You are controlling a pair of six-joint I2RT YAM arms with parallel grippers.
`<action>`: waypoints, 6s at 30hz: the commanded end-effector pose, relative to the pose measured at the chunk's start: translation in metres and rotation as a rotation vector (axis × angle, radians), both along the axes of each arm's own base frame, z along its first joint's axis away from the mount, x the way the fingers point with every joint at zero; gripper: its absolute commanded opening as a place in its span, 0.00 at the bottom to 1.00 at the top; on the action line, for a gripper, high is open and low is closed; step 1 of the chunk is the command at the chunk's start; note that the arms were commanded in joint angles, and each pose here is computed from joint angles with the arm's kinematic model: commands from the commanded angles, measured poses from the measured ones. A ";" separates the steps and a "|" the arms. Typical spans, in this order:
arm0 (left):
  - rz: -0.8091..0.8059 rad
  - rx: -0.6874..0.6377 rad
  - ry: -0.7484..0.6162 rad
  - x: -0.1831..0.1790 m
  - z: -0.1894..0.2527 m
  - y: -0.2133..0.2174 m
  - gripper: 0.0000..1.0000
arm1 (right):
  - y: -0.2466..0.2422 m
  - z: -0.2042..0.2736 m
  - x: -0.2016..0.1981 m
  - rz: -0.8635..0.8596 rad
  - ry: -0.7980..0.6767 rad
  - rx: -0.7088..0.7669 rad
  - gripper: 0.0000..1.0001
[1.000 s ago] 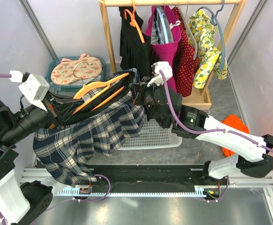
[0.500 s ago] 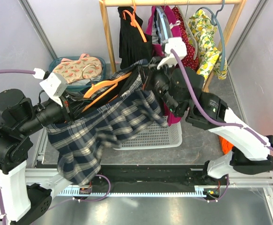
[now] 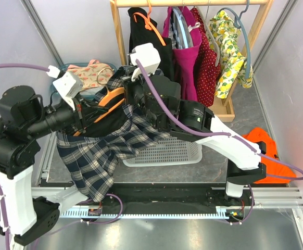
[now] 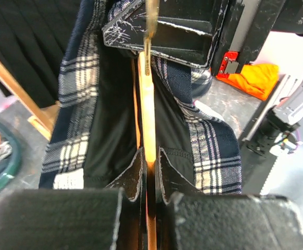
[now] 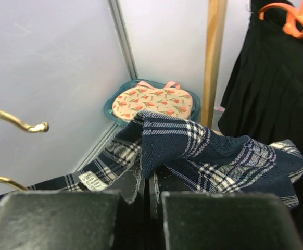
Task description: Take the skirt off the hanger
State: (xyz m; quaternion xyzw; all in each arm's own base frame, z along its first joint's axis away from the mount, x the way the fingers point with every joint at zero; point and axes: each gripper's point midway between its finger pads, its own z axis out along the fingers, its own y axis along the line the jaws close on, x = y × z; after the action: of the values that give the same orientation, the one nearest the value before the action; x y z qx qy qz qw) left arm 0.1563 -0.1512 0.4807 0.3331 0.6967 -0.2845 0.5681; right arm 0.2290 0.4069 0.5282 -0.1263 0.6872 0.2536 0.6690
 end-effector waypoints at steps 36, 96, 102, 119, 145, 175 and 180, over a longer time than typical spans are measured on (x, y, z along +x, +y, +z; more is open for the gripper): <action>0.144 -0.168 -0.291 0.097 0.112 -0.035 0.02 | 0.079 -0.155 -0.208 0.397 0.031 -0.184 0.92; 0.078 -0.185 -0.302 0.073 0.113 -0.038 0.02 | 0.058 -0.217 -0.109 0.379 0.248 -0.296 0.53; 0.094 -0.182 -0.323 0.068 0.116 -0.031 0.02 | -0.022 -0.073 -0.081 0.208 0.046 -0.099 0.84; 0.069 -0.313 -0.541 -0.007 0.191 0.006 0.02 | -0.041 -0.133 -0.011 0.024 0.102 -0.178 0.98; -0.009 -0.304 -0.482 -0.028 0.169 0.003 0.02 | -0.162 0.011 0.026 -0.359 -0.179 0.157 0.00; -0.175 0.169 -0.244 -0.109 0.012 0.043 0.02 | -0.220 0.030 0.029 -0.626 -0.184 -0.081 0.00; -0.020 0.200 -0.343 -0.105 0.025 0.071 0.02 | -0.231 -0.004 0.046 -0.745 -0.127 -0.141 0.00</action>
State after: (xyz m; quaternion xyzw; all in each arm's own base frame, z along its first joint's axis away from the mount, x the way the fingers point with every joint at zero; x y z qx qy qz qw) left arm 0.0558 -0.1021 0.5454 0.4414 0.5464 -0.1956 0.6843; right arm 0.2647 0.1978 0.5361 0.0219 0.6506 -0.0222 0.7588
